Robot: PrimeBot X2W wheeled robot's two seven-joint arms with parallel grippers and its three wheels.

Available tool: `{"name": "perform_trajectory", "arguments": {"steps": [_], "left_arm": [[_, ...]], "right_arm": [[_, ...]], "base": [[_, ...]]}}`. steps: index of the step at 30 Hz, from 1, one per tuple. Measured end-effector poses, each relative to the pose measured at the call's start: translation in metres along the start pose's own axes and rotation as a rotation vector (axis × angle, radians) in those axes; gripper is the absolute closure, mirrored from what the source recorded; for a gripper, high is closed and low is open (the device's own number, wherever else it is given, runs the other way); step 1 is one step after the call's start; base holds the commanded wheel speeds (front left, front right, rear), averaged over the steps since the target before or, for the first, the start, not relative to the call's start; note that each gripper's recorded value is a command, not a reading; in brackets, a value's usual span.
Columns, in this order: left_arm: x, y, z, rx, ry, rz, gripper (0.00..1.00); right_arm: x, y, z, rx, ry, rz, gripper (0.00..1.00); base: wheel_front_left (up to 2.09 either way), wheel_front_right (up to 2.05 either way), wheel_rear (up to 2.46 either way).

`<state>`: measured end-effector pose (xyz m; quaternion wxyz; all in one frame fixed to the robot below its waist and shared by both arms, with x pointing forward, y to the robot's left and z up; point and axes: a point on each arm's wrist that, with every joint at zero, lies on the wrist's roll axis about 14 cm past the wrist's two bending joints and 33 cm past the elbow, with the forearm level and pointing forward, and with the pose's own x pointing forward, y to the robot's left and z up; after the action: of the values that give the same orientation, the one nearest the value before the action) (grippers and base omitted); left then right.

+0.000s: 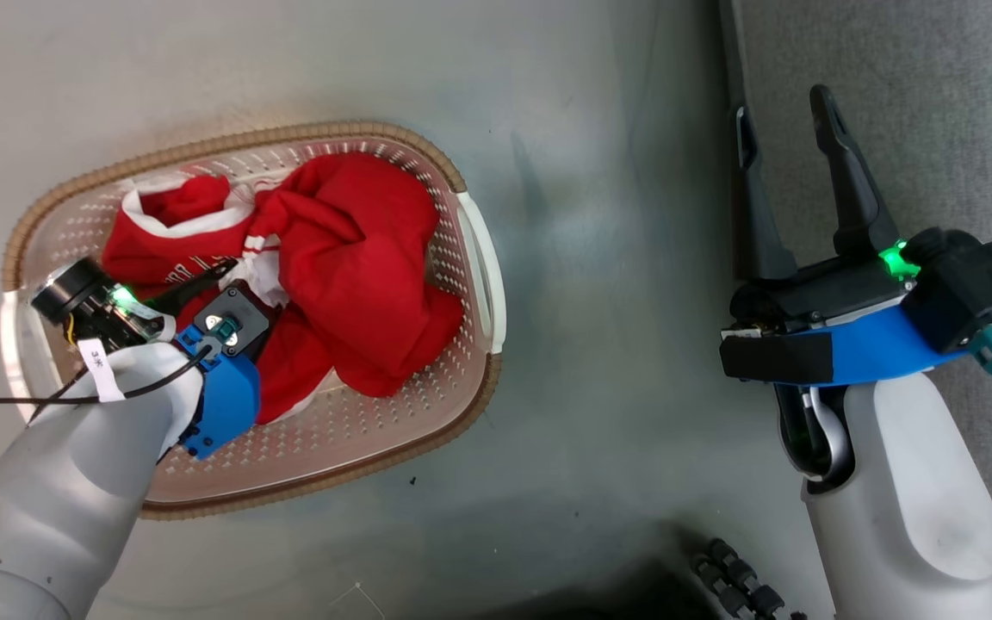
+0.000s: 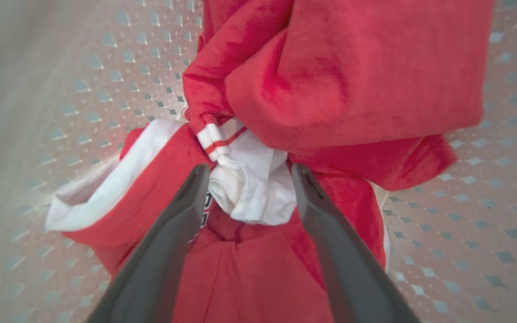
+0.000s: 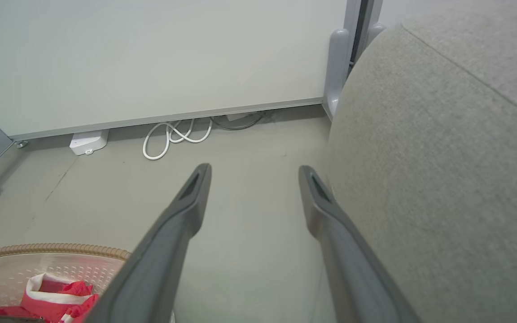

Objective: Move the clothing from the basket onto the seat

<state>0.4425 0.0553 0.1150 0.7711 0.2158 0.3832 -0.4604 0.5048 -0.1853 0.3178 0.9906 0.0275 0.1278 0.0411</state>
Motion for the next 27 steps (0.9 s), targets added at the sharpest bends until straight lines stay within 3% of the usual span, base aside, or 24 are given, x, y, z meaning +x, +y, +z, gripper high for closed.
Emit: {"name": "perform_trajectory", "arguments": {"steps": [18,19,20,27], "left_arm": [[0.038,-0.007,-0.044,0.045,0.092,-0.083,0.0],[0.039,-0.009,-0.045,0.048,0.097,-0.089,0.67],[0.039,-0.011,-0.046,0.049,0.1,-0.093,0.98],[0.038,-0.012,-0.04,0.061,0.095,-0.1,1.0]], "right_arm": [[0.01,-0.007,-0.041,-0.006,0.059,-0.011,0.0],[0.01,-0.007,-0.041,-0.005,0.059,-0.01,0.0],[0.01,-0.007,-0.042,-0.005,0.058,-0.009,0.0],[0.011,-0.007,-0.037,-0.001,0.046,-0.011,0.0]], "base": [[0.0,0.0,0.0],[0.0,0.0,0.0],[0.0,0.0,0.0],[0.0,0.0,0.0]]}}
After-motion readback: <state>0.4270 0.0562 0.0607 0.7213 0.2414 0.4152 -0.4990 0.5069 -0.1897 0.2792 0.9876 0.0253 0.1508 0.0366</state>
